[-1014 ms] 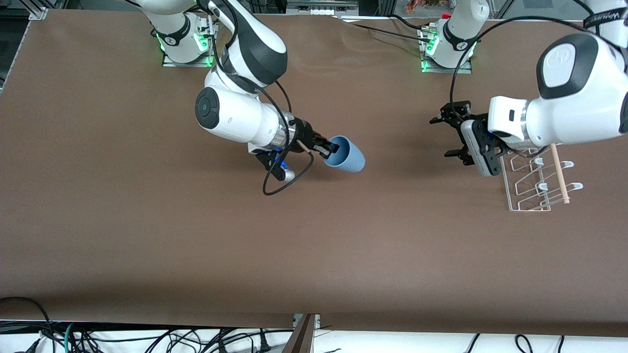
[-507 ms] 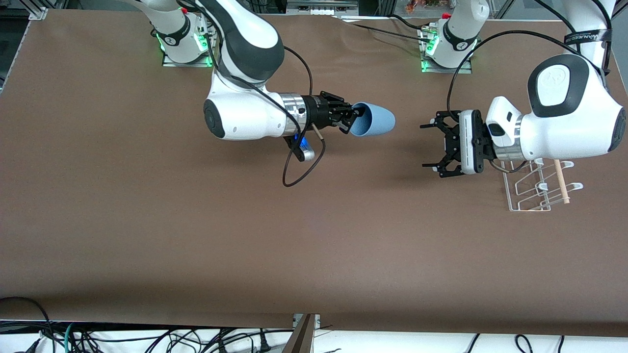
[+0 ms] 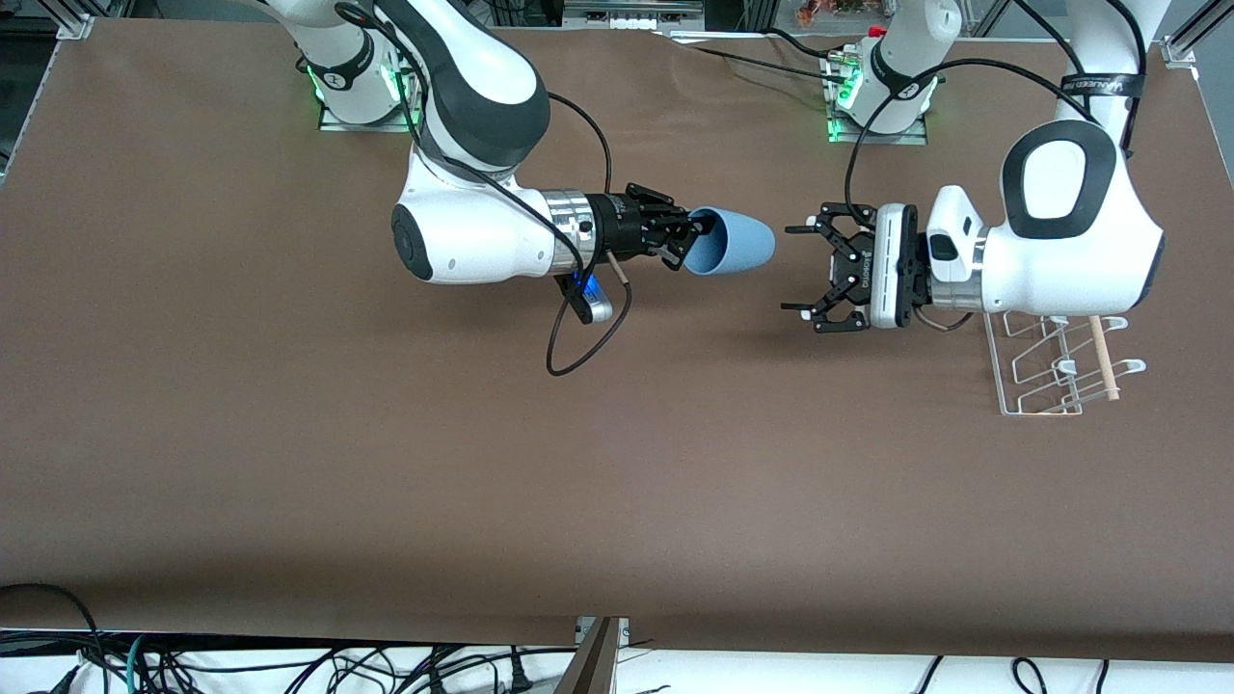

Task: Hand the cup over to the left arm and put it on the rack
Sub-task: 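Lift the cup with the right gripper while the left gripper approaches, then grasp the cup rim with the left gripper, open the right gripper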

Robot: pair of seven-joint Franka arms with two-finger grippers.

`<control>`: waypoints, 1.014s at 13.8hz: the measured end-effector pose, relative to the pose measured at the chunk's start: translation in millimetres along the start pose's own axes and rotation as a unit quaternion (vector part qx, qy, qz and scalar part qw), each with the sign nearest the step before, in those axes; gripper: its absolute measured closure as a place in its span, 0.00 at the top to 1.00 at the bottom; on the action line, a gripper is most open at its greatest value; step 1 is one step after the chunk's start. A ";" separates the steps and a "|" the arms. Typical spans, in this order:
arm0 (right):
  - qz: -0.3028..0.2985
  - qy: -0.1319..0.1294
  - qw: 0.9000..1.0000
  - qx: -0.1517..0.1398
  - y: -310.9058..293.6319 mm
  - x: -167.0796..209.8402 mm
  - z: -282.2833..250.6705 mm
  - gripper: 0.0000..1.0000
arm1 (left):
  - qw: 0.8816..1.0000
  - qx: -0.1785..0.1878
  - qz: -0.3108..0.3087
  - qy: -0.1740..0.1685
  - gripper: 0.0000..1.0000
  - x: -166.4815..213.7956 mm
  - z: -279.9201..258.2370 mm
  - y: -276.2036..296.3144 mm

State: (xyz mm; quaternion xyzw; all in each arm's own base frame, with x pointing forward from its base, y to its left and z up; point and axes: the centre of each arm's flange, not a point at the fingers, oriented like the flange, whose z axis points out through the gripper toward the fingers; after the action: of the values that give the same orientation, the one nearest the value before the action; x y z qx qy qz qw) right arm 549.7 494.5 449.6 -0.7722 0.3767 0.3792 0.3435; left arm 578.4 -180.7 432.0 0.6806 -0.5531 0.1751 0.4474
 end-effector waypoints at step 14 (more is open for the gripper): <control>-0.001 -0.001 1.000 0.005 -5.7 1.6 -2.4 0.06 | 0.999 -0.022 -0.012 0.031 0.70 4.1 46.0 8.7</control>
State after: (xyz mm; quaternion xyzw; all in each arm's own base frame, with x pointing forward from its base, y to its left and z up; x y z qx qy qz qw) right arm 556.1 494.7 450.8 -0.7707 0.3776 0.3774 0.3478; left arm 560.1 -220.0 413.8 0.6717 -0.5343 0.1781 0.4813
